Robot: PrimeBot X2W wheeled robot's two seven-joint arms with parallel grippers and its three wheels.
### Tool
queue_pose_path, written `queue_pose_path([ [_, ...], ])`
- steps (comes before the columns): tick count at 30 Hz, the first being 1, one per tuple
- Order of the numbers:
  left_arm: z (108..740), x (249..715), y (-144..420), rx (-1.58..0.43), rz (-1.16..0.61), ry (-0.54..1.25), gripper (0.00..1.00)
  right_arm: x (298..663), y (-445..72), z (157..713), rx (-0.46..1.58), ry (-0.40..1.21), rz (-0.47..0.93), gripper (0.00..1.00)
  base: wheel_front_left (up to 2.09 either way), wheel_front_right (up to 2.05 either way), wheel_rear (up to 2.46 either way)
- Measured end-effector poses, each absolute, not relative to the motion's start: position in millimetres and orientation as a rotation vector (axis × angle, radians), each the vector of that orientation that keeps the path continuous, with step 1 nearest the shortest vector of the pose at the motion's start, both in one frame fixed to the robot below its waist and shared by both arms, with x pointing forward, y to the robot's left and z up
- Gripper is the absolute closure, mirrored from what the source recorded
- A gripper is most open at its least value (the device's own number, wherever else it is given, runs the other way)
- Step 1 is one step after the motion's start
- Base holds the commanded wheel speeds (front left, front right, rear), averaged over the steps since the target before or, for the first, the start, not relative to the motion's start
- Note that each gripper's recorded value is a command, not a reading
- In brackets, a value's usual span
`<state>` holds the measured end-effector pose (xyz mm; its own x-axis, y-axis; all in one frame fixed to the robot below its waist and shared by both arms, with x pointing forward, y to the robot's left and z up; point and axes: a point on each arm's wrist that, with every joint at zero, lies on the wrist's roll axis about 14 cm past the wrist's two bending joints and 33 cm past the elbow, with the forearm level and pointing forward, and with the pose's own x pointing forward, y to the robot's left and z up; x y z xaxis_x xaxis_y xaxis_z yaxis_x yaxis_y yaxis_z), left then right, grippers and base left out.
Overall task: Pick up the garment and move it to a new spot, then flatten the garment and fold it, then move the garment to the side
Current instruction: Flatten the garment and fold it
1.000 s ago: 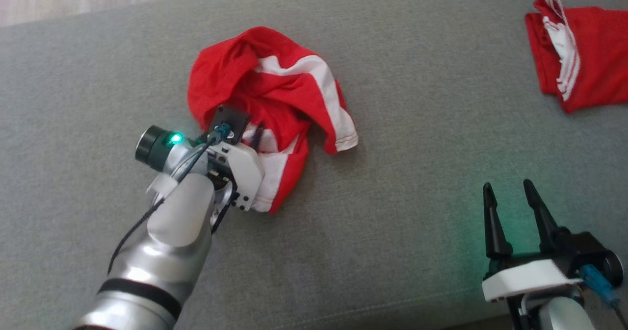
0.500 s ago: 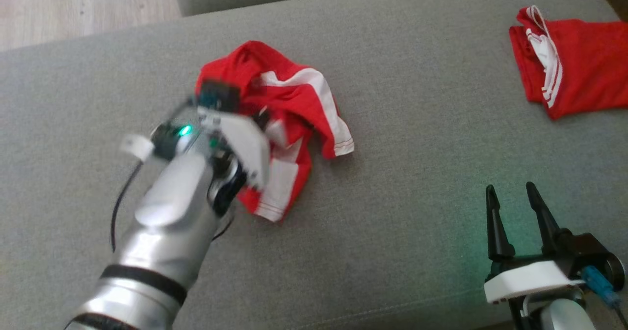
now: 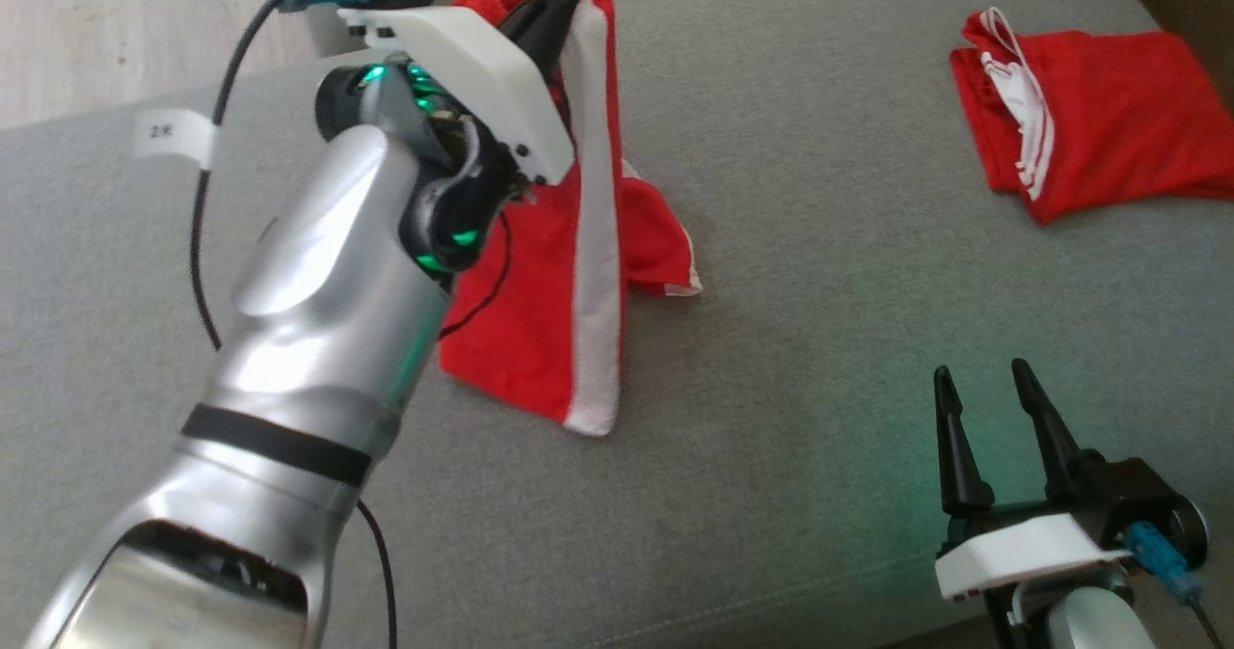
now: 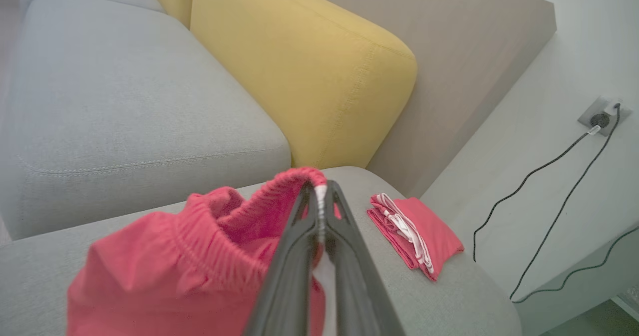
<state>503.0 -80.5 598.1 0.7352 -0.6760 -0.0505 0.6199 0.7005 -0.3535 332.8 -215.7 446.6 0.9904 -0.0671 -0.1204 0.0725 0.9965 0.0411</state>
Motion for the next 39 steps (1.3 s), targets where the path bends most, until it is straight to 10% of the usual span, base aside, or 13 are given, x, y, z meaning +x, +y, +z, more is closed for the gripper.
queue_pose_path([
  [19,696,492,-107,-0.557,-0.726,-0.140,1.00,320,-235,448,0.051,0.116,-0.135,0.00,0.00,0.00,0.00],
  [39,439,364,92,-0.602,-0.096,0.301,1.00,356,-170,426,0.029,0.177,0.088,0.00,0.00,0.00,0.00],
])
